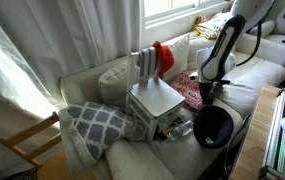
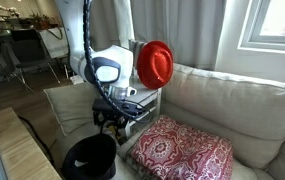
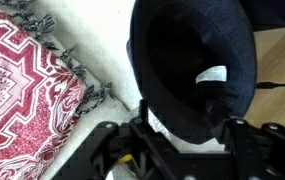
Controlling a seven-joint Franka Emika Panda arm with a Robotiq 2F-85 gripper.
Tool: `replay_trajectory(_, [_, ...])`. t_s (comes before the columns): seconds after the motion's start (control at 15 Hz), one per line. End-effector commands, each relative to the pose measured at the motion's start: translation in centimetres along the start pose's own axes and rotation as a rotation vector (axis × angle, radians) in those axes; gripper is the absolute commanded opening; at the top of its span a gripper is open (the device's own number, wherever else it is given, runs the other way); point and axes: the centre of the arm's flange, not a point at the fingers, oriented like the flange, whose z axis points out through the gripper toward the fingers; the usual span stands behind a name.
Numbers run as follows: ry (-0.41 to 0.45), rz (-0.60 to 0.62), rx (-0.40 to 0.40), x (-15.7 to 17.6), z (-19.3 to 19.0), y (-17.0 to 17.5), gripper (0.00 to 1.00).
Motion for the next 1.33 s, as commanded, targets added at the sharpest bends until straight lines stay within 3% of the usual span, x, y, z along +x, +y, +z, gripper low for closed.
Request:
replay_trajectory(0.0, [0.017, -0.074, -0.049, 0.6, 3.8, 1.8, 0.93])
replay_trajectory(0.13, [0.007, -0.103, -0.049, 0.8, 5.1, 2.3, 1.0])
replay_trajectory(0.33, [-0.009, -0.138, -0.055, 1.0, 6.5, 2.9, 0.96])
replay_trajectory(0.47, [-0.012, -0.15, -0.057, 1.2, 7.2, 3.4, 0.69])
replay_trajectory(1.0, [-0.052, -0.093, -0.07, 1.1, 5.8, 4.2, 0.07])
replay_trajectory(1.13, [-0.076, -0.064, -0.068, 0.6, 3.8, 3.6, 0.0])
replay_trajectory(1.27, [-0.12, -0.01, -0.075, -0.1, 1.1, 2.4, 0.0])
